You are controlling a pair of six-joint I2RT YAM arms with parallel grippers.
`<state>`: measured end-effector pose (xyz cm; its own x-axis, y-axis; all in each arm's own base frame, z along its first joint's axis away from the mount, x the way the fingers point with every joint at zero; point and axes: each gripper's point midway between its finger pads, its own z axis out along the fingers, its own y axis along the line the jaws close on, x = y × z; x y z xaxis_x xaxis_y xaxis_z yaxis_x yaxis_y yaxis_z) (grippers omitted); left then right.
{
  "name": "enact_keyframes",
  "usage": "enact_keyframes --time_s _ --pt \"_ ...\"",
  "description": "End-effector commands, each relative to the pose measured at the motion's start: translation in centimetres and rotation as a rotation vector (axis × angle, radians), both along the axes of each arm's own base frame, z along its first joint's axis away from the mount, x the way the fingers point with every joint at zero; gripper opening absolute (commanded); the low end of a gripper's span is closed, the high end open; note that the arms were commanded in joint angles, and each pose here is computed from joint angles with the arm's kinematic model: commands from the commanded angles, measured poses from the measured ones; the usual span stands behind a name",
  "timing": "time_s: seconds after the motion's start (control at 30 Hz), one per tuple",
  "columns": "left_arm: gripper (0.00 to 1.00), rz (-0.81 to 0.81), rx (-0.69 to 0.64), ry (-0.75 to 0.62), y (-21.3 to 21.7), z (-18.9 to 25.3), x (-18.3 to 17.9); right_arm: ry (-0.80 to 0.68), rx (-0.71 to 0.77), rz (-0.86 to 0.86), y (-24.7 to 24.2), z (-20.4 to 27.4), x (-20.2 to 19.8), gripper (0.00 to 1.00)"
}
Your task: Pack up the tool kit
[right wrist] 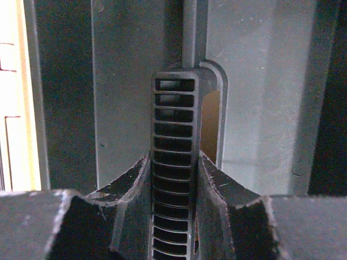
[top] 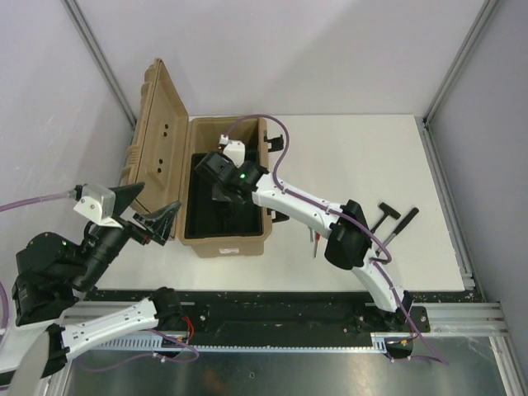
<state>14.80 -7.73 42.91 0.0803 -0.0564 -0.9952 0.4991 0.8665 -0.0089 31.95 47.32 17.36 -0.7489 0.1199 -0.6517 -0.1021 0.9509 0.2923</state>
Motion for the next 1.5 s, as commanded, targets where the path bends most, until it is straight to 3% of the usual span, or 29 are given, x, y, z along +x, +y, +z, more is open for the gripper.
enact_keyframes --time_s 0.0,0.37,0.67,0.83,1.0,1.23,1.47 --pt "0.96 -0.031 -0.023 -0.014 -0.1 0.3 -0.5 -0.114 0.088 0.037 0.6 5.4 0.1 0.0" --pt "0.96 -0.065 -0.035 -0.018 -0.5 0.8 -0.9 -0.225 0.213 0.024 -0.3 10.5 0.3 0.0" --pt "0.96 -0.126 -0.014 -0.036 -1.6 1.3 -1.3 -0.42 0.277 -0.024 -2.3 16.9 2.3 0.0" --pt "0.96 -0.123 -0.01 -0.046 -1.5 1.6 -1.3 -0.512 0.302 -0.076 -5.4 21.6 4.4 0.0" --pt "0.96 -0.121 0.005 -0.05 -2.3 1.5 -0.8 -0.557 0.292 -0.167 -11.5 24.4 7.2 0.0" --pt "0.96 -0.135 0.03 -0.028 -5.0 1.0 0.4 -0.47 0.216 -0.283 -24.5 21.0 12.4 0.0" --pt "0.96 -0.167 0.004 -0.044 -8.1 2.8 1.5 -0.283 0.099 -0.283 -33.8 11.7 16.5 0.0"
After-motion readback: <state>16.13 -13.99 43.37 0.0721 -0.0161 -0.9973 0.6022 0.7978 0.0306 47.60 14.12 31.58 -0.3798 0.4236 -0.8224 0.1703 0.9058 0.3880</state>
